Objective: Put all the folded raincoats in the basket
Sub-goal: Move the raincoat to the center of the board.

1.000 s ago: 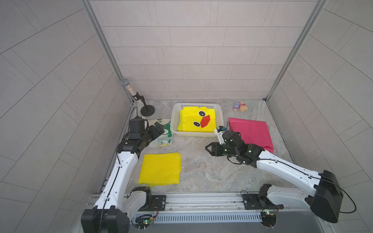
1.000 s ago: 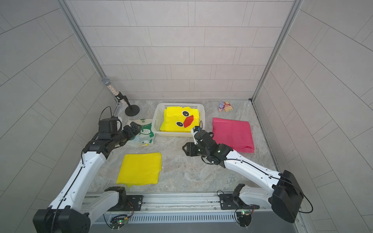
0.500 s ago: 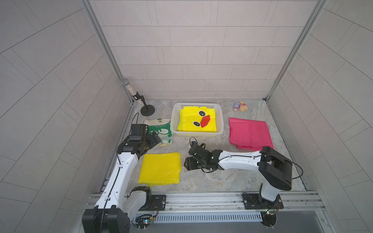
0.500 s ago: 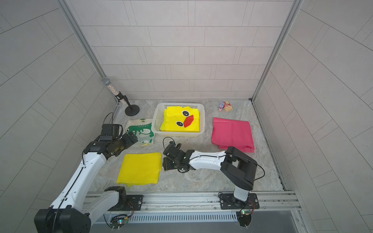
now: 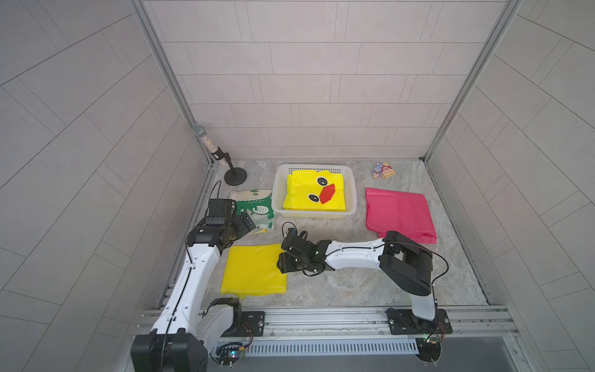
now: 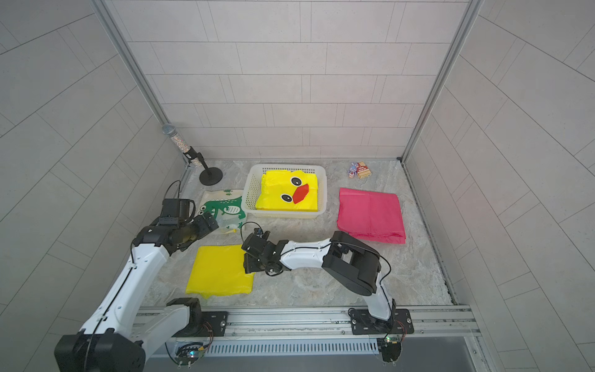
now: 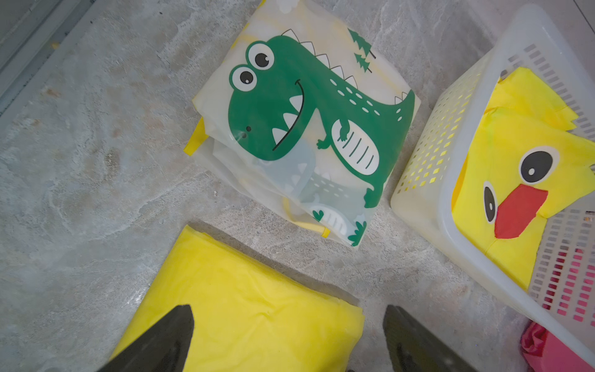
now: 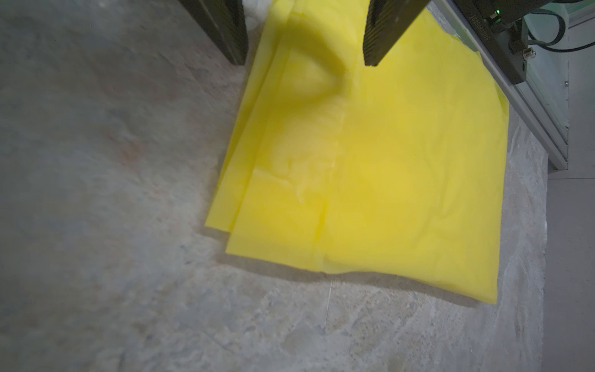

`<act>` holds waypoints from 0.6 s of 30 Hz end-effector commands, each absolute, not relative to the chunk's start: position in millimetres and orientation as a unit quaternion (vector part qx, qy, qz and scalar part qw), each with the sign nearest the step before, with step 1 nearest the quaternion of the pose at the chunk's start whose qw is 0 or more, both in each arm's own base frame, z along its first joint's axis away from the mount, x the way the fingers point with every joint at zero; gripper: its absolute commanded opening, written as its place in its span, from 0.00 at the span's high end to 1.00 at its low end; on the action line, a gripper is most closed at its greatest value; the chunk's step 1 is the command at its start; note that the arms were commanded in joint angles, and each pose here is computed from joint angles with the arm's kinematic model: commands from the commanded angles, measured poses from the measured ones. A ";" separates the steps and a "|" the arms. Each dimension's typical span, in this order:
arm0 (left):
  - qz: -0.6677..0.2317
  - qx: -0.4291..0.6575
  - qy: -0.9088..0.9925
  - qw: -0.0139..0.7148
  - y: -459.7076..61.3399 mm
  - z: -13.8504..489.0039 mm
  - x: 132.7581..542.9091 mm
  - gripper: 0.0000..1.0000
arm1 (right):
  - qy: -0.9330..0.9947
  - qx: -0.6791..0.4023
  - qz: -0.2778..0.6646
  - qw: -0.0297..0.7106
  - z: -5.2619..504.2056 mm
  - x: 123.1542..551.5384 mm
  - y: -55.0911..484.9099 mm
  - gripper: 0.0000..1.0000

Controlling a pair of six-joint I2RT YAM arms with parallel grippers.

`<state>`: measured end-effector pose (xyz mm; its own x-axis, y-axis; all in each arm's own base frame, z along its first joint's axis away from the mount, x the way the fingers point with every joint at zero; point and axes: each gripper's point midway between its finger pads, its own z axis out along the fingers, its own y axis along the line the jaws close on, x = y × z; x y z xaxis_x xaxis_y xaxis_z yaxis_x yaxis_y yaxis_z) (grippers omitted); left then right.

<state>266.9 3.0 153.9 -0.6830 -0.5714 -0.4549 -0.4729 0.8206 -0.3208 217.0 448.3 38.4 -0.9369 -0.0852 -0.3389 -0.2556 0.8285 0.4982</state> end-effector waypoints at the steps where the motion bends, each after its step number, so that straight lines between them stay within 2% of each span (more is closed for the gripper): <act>1: -0.090 -0.284 0.913 0.280 4.2 153.5 264.7 0.00 | 0.967 -0.093 0.204 0.125 -0.1 206.3 426.7 0.41; 7: -0.094 -0.282 0.911 0.284 3.5 155.9 264.8 0.00 | 0.973 -0.092 0.172 0.121 -15.1 208.3 421.3 0.56; 13: -0.100 -0.282 0.910 0.287 2.3 155.7 265.4 0.00 | 0.974 -0.105 0.162 0.117 -17.3 211.2 427.7 0.95; 14: -0.101 -0.282 0.910 0.287 2.0 155.4 265.2 0.00 | 0.974 -0.107 0.160 0.117 -16.8 211.3 428.4 0.99; 18: -0.105 -0.280 0.910 0.286 0.4 155.5 264.8 0.00 | 0.975 -0.111 0.148 0.125 -10.9 214.3 422.2 1.00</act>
